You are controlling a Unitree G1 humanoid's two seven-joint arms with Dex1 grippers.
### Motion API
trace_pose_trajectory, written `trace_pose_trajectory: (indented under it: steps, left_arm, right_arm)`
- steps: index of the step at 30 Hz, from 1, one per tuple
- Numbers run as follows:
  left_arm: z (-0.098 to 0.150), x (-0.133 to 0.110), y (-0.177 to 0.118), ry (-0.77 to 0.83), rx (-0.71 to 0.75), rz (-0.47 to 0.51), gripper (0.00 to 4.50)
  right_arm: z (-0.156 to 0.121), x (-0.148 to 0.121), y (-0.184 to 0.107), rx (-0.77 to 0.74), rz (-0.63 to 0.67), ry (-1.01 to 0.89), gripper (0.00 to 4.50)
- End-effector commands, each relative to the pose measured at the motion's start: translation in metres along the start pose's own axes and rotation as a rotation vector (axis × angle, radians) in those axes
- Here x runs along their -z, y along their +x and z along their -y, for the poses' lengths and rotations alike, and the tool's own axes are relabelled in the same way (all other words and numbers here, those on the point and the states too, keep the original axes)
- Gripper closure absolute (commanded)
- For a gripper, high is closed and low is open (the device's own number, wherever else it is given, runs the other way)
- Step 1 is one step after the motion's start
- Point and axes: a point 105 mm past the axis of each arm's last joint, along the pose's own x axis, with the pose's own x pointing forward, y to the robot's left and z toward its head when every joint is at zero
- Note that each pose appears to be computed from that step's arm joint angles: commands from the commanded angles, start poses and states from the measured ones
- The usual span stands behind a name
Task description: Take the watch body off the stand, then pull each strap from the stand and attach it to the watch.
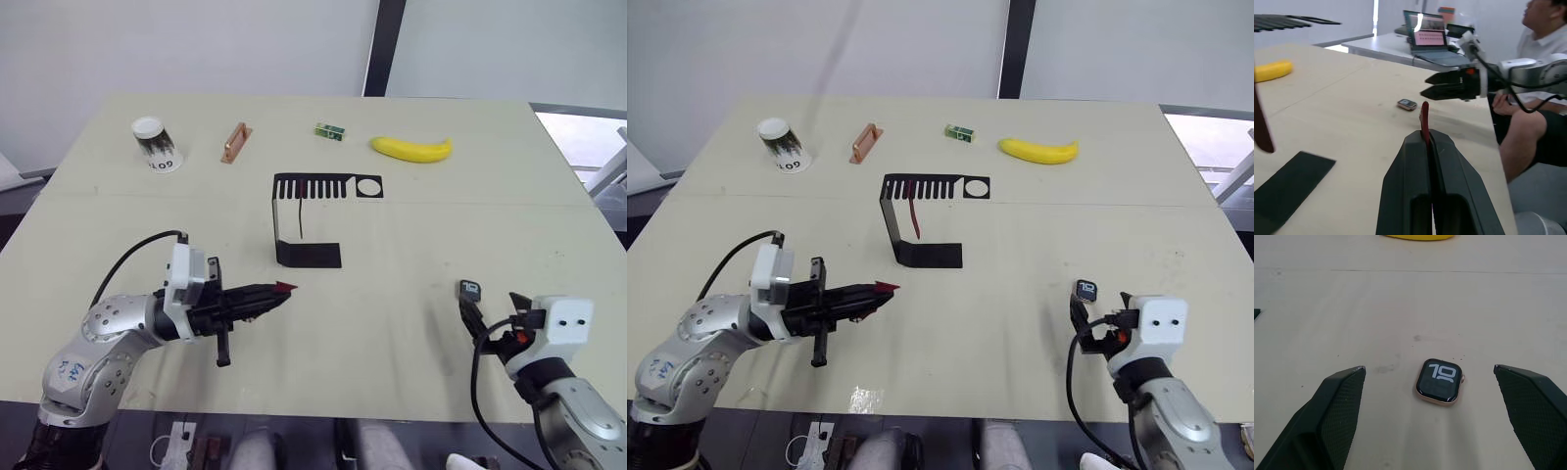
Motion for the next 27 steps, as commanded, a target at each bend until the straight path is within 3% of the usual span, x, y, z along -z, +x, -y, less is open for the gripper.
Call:
trace_pose_trajectory:
  steps: [1,4,13,20,27]
  left_arm:
    - [0.009,-0.009,0.01,0.029,0.071,0.017,4.5]
    - [0.012,-0.01,0.014,0.041,0.1,0.005,4.5]
    - [0.017,-0.013,0.019,0.04,0.11,0.004,4.5]
    - [0.018,-0.013,0.02,0.037,0.102,0.005,4.5]
    - [0.017,-0.013,0.02,0.035,0.094,0.006,4.5]
  right_arm:
    - [-0.005,0.009,0.008,0.079,-0.032,-0.01,0.06]
    - [0.001,0.015,0.012,0.174,-0.055,0.021,0.06]
    - [-0.016,0.02,0.034,0.152,-0.061,0.041,0.06]
    - [-0.007,0.021,0.043,0.256,-0.076,0.043,0.06]
    - [-0.008,0.028,0.044,0.256,-0.124,0.077,0.06]
